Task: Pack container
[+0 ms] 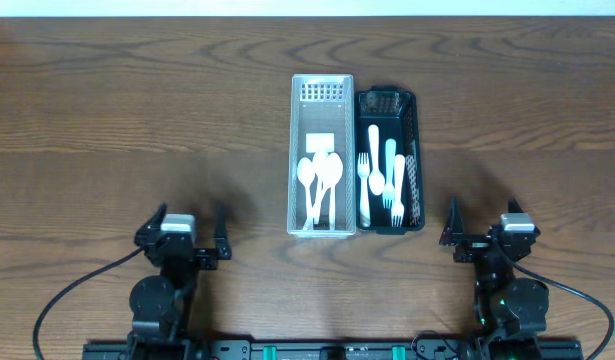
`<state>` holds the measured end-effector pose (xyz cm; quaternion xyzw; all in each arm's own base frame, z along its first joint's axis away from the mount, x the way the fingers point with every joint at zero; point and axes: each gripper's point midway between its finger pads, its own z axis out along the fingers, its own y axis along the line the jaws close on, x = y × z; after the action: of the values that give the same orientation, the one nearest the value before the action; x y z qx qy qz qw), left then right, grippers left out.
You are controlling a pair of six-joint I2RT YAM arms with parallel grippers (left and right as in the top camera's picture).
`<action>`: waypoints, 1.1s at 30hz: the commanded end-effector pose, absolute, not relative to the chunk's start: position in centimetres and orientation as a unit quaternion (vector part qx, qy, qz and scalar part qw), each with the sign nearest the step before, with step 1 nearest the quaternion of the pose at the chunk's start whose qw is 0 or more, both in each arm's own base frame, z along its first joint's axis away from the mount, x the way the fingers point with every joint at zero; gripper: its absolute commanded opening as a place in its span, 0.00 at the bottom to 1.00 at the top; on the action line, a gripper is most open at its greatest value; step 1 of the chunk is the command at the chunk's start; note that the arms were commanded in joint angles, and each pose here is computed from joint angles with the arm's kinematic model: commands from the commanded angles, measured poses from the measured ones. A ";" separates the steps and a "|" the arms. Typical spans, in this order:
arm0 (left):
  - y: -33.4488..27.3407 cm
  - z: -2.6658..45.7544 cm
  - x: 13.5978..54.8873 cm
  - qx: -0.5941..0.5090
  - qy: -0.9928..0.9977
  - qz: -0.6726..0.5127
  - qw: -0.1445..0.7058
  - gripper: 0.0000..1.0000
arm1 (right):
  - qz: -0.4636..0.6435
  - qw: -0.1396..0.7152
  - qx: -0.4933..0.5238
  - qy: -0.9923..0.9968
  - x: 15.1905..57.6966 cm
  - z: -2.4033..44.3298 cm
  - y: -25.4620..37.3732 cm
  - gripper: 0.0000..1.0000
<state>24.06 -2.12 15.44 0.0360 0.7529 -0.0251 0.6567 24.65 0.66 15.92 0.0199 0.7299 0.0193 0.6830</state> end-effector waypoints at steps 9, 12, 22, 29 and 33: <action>-3.3 14.2 24.2 0.094 0.747 -0.021 0.658 0.98 | 0.021 0.682 0.026 0.731 24.6 15.8 0.6 0.99; -3.6 15.0 24.3 0.106 0.733 -0.018 0.671 0.98 | 0.021 0.682 0.026 0.731 24.6 15.8 0.6 0.99; -4.0 14.0 24.1 0.109 0.747 -0.034 0.655 0.98 | 0.021 0.682 0.026 0.731 24.6 15.8 0.6 0.99; -4.0 14.0 24.1 0.099 0.748 -0.043 0.655 0.98 | 0.021 0.682 0.026 0.731 24.6 15.8 0.6 0.99; -4.0 14.0 24.1 0.099 0.748 -0.043 0.655 0.98 | 0.021 0.682 0.026 0.731 24.6 15.8 0.6 0.99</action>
<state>24.23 -3.54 15.50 0.0926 0.7350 -0.0290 0.6710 24.65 0.63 15.86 0.0206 0.7307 0.0185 0.6822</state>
